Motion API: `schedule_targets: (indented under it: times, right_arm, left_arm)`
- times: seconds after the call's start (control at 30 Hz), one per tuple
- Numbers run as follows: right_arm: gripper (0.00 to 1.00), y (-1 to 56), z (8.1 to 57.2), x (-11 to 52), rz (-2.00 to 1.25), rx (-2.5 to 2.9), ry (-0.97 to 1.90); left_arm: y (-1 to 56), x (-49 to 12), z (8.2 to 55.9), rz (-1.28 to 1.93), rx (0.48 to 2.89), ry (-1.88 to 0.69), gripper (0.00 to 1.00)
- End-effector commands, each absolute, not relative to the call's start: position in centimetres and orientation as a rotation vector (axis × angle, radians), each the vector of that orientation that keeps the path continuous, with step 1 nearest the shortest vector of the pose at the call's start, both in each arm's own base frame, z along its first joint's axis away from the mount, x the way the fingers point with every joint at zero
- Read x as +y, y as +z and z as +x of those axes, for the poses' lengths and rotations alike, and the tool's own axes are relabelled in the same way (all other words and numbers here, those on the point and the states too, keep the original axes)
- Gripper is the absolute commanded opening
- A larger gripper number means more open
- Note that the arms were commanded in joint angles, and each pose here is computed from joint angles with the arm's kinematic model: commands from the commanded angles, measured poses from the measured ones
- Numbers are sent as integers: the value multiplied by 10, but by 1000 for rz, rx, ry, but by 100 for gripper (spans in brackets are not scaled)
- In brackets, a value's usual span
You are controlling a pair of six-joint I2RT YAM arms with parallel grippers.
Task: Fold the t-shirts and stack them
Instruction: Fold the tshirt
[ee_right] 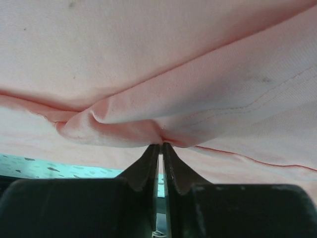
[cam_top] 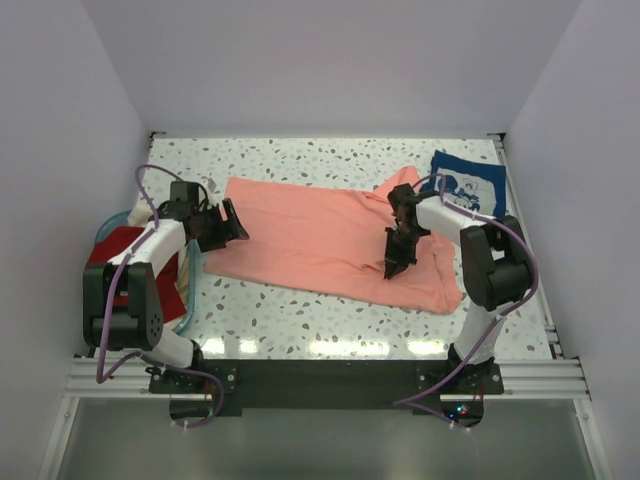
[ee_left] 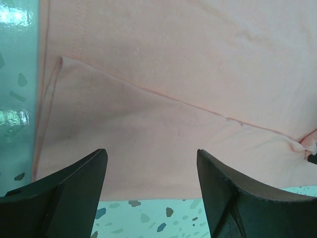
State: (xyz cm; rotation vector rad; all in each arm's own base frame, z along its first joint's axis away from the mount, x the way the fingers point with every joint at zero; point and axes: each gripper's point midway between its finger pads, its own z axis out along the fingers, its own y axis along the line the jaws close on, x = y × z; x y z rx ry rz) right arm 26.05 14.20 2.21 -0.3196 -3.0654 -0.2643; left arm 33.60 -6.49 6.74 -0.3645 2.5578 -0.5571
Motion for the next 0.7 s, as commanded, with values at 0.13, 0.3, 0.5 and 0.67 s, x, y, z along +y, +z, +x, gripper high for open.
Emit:
schedule_targets:
  times: [0.13,0.3,0.5,0.67]
  right_arm:
    - [0,29,275,146,-285,-3096,-283]
    - [0,37,283,150,-277,-3116,-296]
    - [0,42,305,156,-254,-3138,-287]
    - [0,44,328,163,-219,-3162,-299]
  left_arm:
    - [85,-61,348,-329,2504,-544,78]
    - [86,-60,349,-332,2501,-542,77]
    - [83,-60,350,-337,2511,-540,78]
    - [81,-60,350,-333,2520,-537,78]
